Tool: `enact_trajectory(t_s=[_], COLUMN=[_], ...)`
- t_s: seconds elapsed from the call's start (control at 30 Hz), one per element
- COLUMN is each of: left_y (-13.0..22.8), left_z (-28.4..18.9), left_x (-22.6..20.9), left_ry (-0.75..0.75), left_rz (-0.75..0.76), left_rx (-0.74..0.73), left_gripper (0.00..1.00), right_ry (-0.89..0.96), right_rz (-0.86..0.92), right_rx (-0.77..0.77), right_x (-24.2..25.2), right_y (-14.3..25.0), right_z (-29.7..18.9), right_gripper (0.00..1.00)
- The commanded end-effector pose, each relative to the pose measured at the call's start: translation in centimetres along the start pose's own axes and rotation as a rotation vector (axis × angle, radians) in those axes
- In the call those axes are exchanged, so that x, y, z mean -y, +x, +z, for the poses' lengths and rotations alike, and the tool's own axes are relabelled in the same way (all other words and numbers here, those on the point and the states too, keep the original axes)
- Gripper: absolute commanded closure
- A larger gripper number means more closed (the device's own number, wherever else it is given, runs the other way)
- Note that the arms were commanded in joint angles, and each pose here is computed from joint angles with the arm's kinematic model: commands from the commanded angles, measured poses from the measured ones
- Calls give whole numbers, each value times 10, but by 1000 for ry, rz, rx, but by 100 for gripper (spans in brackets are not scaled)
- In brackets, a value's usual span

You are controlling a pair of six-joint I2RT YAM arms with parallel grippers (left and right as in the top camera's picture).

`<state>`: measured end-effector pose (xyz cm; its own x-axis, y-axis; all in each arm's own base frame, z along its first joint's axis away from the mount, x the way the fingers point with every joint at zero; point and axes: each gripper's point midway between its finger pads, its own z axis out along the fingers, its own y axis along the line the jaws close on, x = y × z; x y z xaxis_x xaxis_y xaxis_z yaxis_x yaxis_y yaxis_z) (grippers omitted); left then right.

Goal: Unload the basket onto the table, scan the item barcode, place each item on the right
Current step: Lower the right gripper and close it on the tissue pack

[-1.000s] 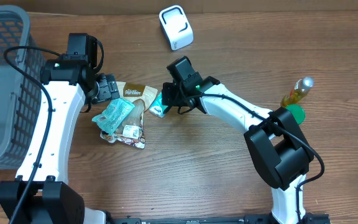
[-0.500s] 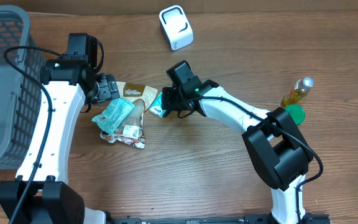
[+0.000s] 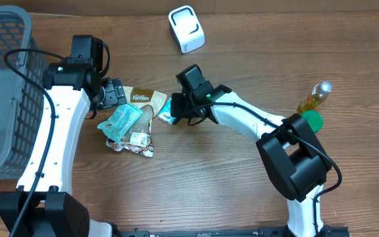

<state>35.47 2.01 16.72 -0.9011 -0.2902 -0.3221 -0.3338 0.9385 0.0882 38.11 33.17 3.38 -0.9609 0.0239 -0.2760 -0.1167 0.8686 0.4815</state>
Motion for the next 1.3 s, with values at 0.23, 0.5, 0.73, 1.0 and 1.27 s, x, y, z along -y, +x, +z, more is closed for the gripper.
enact_trajectory(t_s=[0.23, 0.5, 0.73, 1.0, 1.27], left_y=[-2, -2, -2, -2, -2], left_z=[-1, -1, -1, -1, -1], left_x=[1, 1, 1, 1, 1], left_ry=[0, 0, 0, 0, 0], left_rz=[-8, -8, -8, -8, -8], left_rx=[6, 6, 6, 6, 6], left_gripper=[1, 0, 0, 0, 0], right_ry=[39, 58, 54, 87, 130], right_rz=[3, 10, 8, 12, 18], right_rx=[-11, -35, -23, -26, -38], right_x=[10, 15, 14, 21, 30], right_y=[7, 13, 10, 12, 17], right_z=[7, 7, 9, 8, 7], right_gripper=[96, 96, 96, 96, 96])
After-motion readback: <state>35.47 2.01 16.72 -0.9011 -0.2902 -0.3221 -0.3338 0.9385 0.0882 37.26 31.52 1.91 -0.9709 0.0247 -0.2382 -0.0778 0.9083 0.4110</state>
